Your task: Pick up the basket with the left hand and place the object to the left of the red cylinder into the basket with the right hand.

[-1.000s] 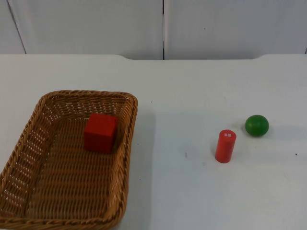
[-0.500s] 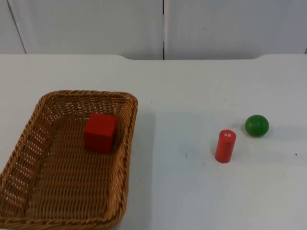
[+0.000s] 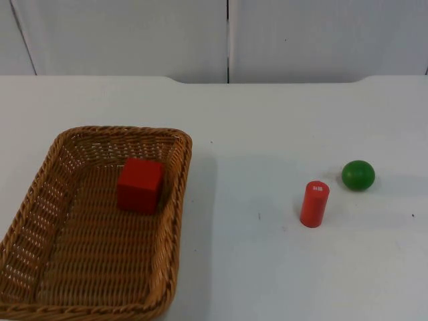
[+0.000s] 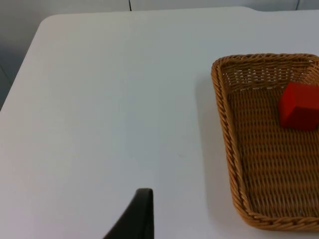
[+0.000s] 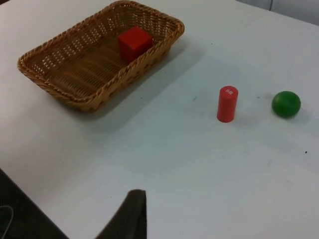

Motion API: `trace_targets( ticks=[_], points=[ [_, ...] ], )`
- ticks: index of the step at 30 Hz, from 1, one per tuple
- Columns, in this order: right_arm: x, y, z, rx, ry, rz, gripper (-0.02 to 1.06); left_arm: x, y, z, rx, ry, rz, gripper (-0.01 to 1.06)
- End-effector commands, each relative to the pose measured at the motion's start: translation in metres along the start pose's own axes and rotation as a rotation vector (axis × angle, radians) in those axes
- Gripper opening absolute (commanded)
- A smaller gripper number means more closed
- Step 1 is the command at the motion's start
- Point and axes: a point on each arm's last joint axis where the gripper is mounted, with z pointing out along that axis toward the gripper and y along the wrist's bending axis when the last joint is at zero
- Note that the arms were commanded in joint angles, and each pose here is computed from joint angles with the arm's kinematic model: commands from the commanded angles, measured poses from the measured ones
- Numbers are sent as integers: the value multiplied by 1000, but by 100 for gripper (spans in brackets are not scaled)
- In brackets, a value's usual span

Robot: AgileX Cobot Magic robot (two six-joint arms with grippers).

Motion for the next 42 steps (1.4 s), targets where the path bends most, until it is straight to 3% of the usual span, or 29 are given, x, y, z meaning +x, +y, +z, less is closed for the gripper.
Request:
trace_targets(
  ticks=[1, 42],
  points=[
    [1, 0, 0, 6, -3, -8, 105, 0, 0, 0, -1, -11, 0, 105],
    [0, 0, 0, 0, -5, -3, 105, 0, 0, 0, -18, -11, -9, 105]
  ],
)
